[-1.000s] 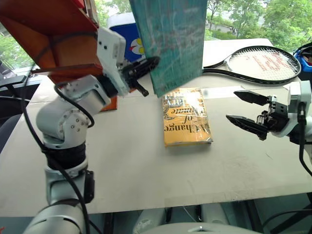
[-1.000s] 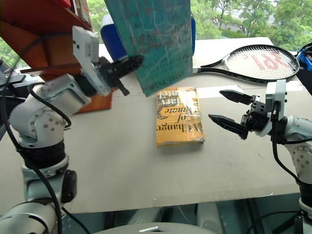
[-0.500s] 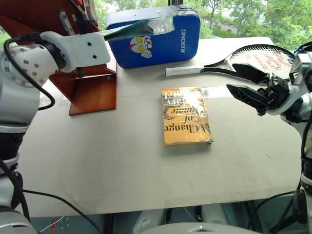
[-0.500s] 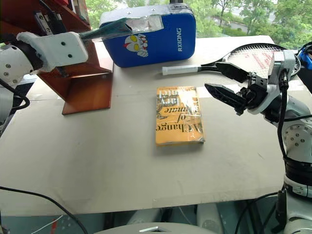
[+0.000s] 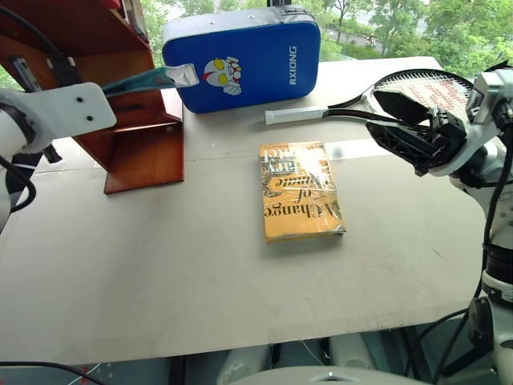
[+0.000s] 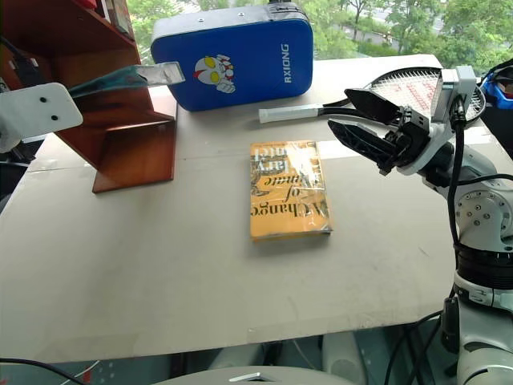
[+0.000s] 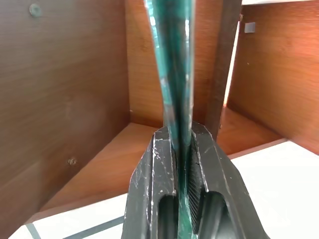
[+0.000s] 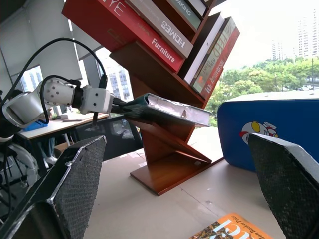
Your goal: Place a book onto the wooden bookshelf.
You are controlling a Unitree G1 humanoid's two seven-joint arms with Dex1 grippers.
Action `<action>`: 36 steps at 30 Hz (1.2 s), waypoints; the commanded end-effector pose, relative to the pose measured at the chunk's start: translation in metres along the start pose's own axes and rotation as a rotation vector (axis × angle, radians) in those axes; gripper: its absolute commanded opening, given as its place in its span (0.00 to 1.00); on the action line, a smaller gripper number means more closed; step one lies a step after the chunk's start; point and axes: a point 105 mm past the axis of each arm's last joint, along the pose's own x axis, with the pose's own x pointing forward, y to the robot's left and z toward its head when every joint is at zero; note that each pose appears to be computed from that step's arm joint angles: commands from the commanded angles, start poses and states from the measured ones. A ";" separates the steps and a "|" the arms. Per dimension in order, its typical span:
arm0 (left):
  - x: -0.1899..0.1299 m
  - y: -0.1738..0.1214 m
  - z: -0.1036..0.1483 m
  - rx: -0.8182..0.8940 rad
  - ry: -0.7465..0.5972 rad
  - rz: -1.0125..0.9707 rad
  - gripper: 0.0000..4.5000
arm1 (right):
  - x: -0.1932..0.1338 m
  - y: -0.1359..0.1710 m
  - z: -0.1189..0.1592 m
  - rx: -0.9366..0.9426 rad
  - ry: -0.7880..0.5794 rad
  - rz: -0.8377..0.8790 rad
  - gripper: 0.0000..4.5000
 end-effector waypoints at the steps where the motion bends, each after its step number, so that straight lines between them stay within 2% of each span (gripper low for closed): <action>1: -0.014 0.023 -0.017 -0.007 0.090 0.084 0.00 | 0.001 0.003 0.008 -0.030 -0.015 0.010 1.00; 5: -0.016 0.019 -0.018 -0.025 0.110 0.053 0.00 | 0.000 0.003 0.007 -0.034 -0.008 0.007 1.00; 7: -0.016 0.017 -0.017 -0.026 0.119 0.048 0.18 | -0.001 0.003 0.006 -0.033 -0.005 0.005 1.00; 9: -0.017 0.016 -0.016 -0.028 0.123 0.050 0.31 | -0.002 0.003 0.004 -0.030 -0.001 0.003 1.00; 13: -0.018 0.019 -0.017 -0.035 0.136 0.071 0.72 | -0.003 0.002 0.003 -0.026 0.001 0.001 1.00; 16: -0.020 0.019 -0.019 -0.050 0.146 0.078 0.98 | -0.004 0.002 0.002 -0.023 0.002 -0.001 1.00; 20: -0.023 0.015 -0.016 -0.142 0.115 0.098 0.98 | -0.006 0.000 0.002 -0.015 0.002 -0.006 1.00; 25: -0.026 0.016 0.006 -0.312 -0.032 0.120 0.98 | -0.009 -0.002 -0.003 0.002 0.021 -0.009 1.00; 29: -0.034 0.000 0.032 -0.588 -0.181 -0.016 0.98 | -0.015 -0.003 -0.007 0.016 0.038 -0.022 1.00; 31: -0.044 0.015 0.064 -0.847 -0.379 -0.071 0.98 | -0.016 -0.001 -0.009 0.016 0.060 -0.016 1.00; 33: -0.055 0.028 0.085 -0.991 -0.529 -0.137 0.98 | -0.017 0.001 -0.010 0.021 0.066 -0.013 1.00; 36: -0.066 0.020 0.118 -1.130 -0.738 -0.359 0.98 | -0.021 0.001 -0.014 0.020 0.089 -0.020 1.00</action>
